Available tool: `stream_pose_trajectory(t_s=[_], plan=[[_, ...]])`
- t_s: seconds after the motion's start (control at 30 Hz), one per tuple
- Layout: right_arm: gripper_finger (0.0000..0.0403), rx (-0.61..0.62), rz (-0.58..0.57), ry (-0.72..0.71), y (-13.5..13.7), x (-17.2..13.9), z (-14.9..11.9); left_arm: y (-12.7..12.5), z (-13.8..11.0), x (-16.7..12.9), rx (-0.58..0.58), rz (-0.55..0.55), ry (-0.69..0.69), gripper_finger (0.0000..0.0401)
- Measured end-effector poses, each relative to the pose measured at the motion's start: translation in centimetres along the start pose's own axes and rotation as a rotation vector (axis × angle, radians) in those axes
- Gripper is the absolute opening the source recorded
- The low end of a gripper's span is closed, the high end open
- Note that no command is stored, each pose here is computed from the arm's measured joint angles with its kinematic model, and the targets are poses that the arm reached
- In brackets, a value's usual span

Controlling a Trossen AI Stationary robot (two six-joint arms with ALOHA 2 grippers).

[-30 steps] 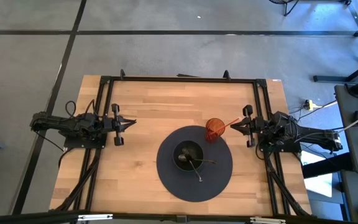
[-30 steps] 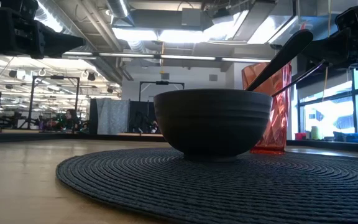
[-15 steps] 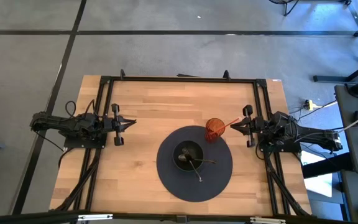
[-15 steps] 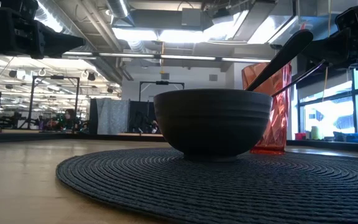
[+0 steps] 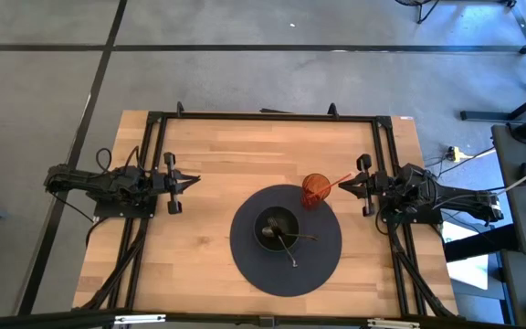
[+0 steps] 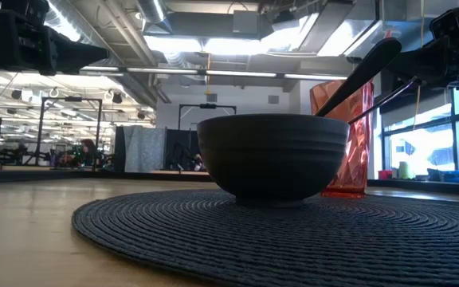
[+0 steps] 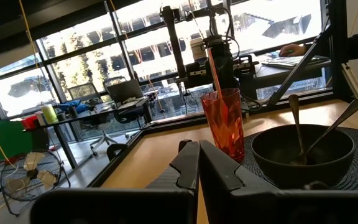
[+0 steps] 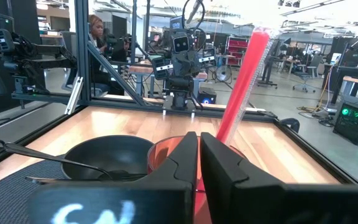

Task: Pick & Place Utensil
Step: Return to Home Position

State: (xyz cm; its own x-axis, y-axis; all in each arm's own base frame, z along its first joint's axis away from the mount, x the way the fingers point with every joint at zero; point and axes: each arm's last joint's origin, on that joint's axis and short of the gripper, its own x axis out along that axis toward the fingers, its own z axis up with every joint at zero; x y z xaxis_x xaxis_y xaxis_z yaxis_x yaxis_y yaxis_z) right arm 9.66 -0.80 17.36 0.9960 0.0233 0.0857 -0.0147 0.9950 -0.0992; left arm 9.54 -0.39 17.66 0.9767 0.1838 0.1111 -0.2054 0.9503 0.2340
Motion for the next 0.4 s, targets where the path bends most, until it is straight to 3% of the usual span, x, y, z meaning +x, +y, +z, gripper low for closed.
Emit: stream_pose_trajectory(t_s=[0.4], plan=[[0.0021, 0.0, 0.0, 0.0, 0.0, 0.0, 0.0, 0.0, 0.0, 0.0, 0.0, 0.0, 0.0, 0.0008]])
